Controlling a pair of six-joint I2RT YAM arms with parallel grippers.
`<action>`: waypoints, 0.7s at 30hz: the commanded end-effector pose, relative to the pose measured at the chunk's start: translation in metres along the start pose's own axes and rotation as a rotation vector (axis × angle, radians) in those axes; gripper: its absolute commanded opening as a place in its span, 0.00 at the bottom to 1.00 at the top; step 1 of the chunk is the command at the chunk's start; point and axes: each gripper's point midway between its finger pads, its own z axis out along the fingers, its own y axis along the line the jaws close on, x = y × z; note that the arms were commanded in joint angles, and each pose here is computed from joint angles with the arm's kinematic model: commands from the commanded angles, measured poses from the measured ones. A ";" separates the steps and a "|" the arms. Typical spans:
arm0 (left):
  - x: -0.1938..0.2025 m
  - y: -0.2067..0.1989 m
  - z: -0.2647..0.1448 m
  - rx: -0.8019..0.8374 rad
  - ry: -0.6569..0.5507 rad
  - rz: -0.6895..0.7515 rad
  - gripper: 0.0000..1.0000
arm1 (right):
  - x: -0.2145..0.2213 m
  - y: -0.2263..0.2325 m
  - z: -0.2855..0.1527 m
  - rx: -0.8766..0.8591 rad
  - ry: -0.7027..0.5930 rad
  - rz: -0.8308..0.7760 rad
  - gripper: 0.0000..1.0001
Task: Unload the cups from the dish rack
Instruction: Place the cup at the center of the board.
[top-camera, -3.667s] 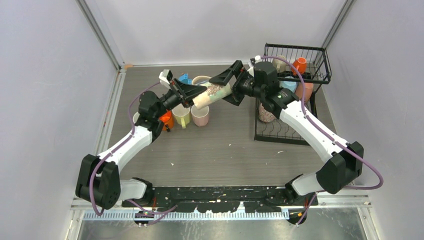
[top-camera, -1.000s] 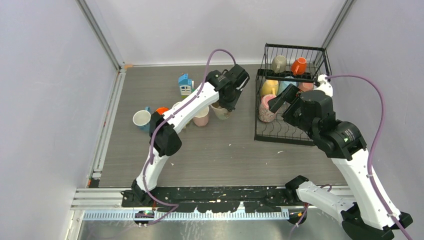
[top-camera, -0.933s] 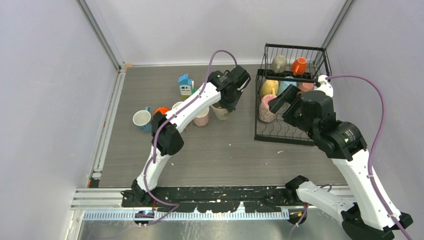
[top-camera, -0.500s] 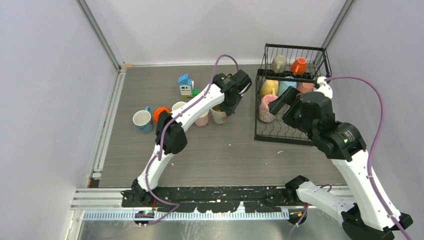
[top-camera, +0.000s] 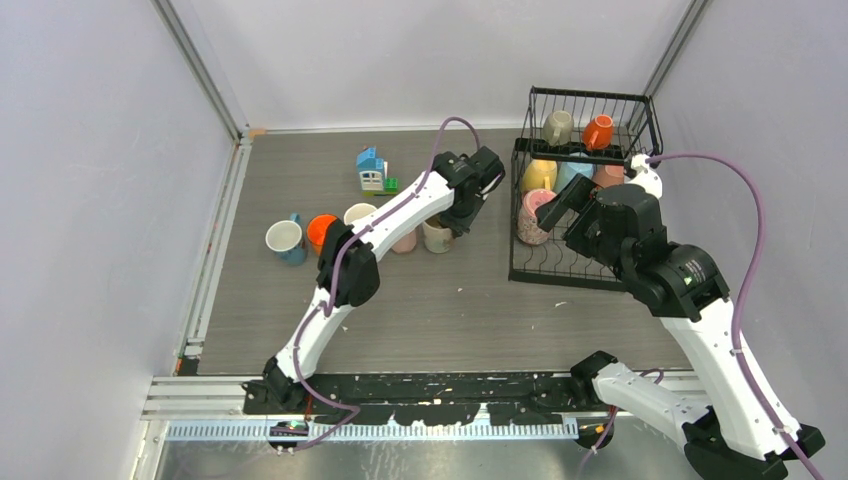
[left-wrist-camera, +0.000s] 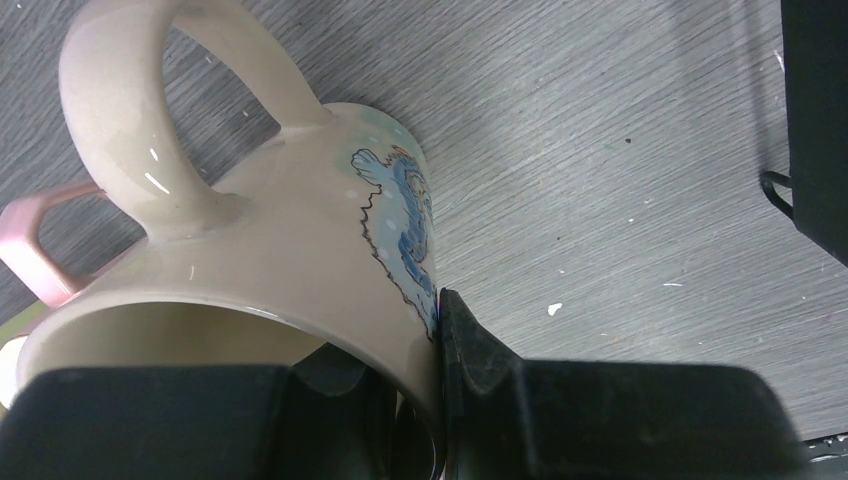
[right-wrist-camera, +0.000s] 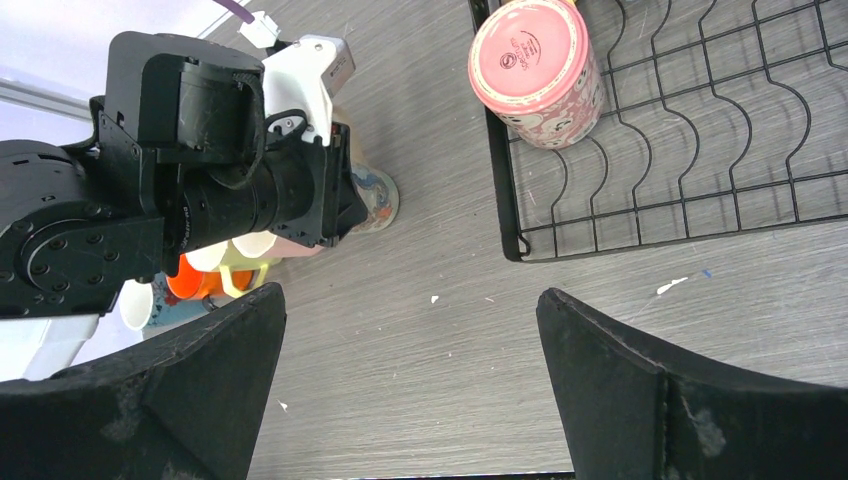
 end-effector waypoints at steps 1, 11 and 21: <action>-0.016 0.003 -0.016 -0.010 -0.074 0.016 0.00 | -0.007 0.004 0.000 -0.014 -0.027 0.006 1.00; -0.012 0.002 -0.008 -0.012 -0.055 0.024 0.03 | -0.007 0.005 0.001 -0.015 -0.028 0.004 1.00; -0.014 0.002 -0.015 -0.006 -0.070 0.024 0.20 | -0.006 0.006 0.003 -0.014 -0.022 0.000 1.00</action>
